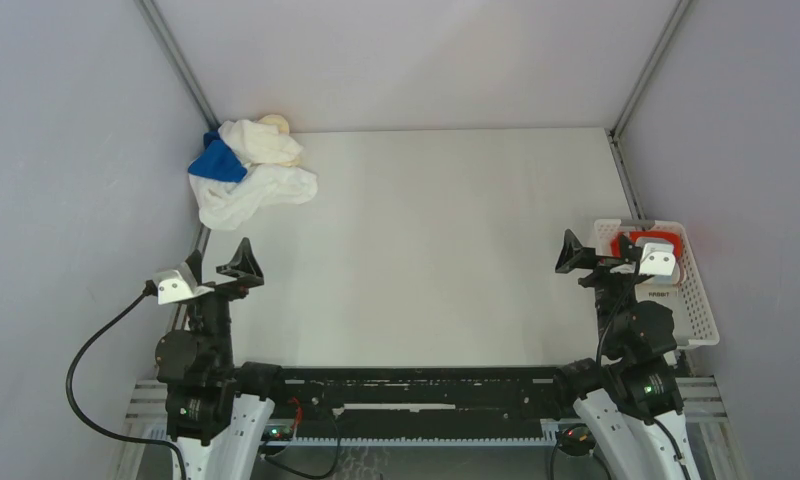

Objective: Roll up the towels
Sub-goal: Pick up the towel at the corner of the board.

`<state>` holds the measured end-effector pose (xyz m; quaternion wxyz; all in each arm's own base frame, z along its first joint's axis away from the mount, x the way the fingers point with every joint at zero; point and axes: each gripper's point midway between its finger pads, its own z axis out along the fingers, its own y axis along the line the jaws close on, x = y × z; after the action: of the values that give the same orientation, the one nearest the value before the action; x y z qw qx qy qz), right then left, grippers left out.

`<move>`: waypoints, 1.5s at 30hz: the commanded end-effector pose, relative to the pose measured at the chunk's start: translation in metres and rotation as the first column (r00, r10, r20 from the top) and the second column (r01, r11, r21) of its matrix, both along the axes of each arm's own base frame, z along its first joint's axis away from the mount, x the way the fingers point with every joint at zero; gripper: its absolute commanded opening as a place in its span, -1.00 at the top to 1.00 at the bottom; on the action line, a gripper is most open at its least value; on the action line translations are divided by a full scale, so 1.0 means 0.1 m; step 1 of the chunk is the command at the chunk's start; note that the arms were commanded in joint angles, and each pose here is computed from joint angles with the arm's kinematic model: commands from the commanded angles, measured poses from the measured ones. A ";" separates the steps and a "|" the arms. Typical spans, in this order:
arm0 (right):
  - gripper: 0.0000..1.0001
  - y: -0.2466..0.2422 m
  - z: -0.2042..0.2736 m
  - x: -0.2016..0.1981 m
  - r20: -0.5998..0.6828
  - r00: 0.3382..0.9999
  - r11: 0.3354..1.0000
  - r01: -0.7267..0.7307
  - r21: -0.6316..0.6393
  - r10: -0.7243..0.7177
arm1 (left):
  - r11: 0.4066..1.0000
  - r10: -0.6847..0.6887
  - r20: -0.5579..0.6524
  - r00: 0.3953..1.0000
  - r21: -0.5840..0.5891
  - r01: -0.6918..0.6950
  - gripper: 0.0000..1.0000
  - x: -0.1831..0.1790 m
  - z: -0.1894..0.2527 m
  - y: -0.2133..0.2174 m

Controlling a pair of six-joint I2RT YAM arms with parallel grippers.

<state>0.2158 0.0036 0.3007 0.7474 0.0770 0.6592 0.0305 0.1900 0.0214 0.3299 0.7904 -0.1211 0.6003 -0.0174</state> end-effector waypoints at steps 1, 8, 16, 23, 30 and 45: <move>-1.00 0.05 0.08 0.03 0.031 0.999 0.999 -0.025 0.025 0.024 | 1.000 -0.013 0.009 1.000 0.024 0.012 -1.00 0.05 0.03 -0.03; -1.00 0.07 0.09 0.02 0.037 0.999 0.999 -0.041 0.016 0.040 | 0.999 0.028 -0.072 0.997 0.024 -0.026 -1.00 0.22 -0.09 0.02; -1.00 0.15 0.13 -0.03 0.057 0.995 0.996 -0.087 0.022 0.086 | 0.997 0.071 -0.274 0.959 0.002 -0.073 -1.00 0.72 -0.23 0.04; -1.00 0.17 0.15 -0.08 0.073 0.992 0.994 -0.107 0.025 0.105 | 0.977 0.094 -0.439 0.894 -0.133 -0.168 -1.00 1.53 -0.37 0.19; -1.00 0.21 0.14 -0.13 0.098 0.986 0.991 -0.133 0.011 0.131 | 0.904 0.195 -0.559 0.806 -0.215 -0.368 -0.93 2.34 -0.77 0.89; -1.00 0.25 -0.01 -0.02 0.039 0.990 0.990 -0.134 -0.036 0.136 | 0.842 0.130 -0.640 0.757 -0.332 -0.426 -0.40 3.73 -1.52 1.64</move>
<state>0.2083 0.0288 0.2964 0.7547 0.0233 0.6507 0.0805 0.5258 0.1871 0.1435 0.4581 -0.3965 0.7940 0.0502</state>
